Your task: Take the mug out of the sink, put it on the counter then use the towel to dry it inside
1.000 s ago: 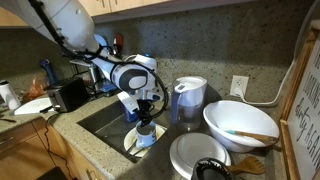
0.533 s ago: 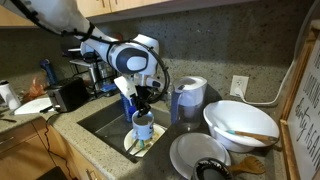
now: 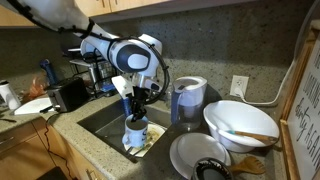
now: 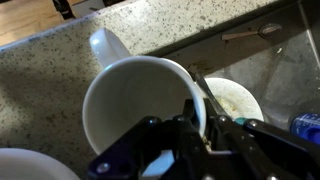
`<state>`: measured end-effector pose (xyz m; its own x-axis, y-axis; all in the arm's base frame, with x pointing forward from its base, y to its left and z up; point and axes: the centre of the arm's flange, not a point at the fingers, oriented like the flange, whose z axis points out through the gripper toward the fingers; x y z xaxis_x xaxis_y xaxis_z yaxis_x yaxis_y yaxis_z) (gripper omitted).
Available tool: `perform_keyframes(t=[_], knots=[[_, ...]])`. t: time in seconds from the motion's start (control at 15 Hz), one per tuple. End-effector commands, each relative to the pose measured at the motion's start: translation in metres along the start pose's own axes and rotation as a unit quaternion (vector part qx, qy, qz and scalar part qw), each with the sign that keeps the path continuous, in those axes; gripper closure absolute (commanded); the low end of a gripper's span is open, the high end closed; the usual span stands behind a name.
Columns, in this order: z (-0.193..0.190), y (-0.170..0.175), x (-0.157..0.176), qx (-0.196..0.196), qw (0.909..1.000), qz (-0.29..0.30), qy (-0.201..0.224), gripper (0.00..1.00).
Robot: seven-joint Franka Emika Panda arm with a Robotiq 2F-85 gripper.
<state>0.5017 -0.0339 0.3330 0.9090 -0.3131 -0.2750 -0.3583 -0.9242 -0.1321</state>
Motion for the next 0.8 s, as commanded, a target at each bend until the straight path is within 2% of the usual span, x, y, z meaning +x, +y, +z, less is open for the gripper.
perform_keyframes(t=[0.0,0.47,0.73], knots=[[-0.008,0.016,-0.024,-0.011,0.9990,0.041,-0.010,0.97],[0.007,0.036,-0.043,-0.038,0.9947,0.091,-0.029,0.97],[0.014,0.061,-0.049,-0.053,0.9911,0.119,-0.030,0.97]])
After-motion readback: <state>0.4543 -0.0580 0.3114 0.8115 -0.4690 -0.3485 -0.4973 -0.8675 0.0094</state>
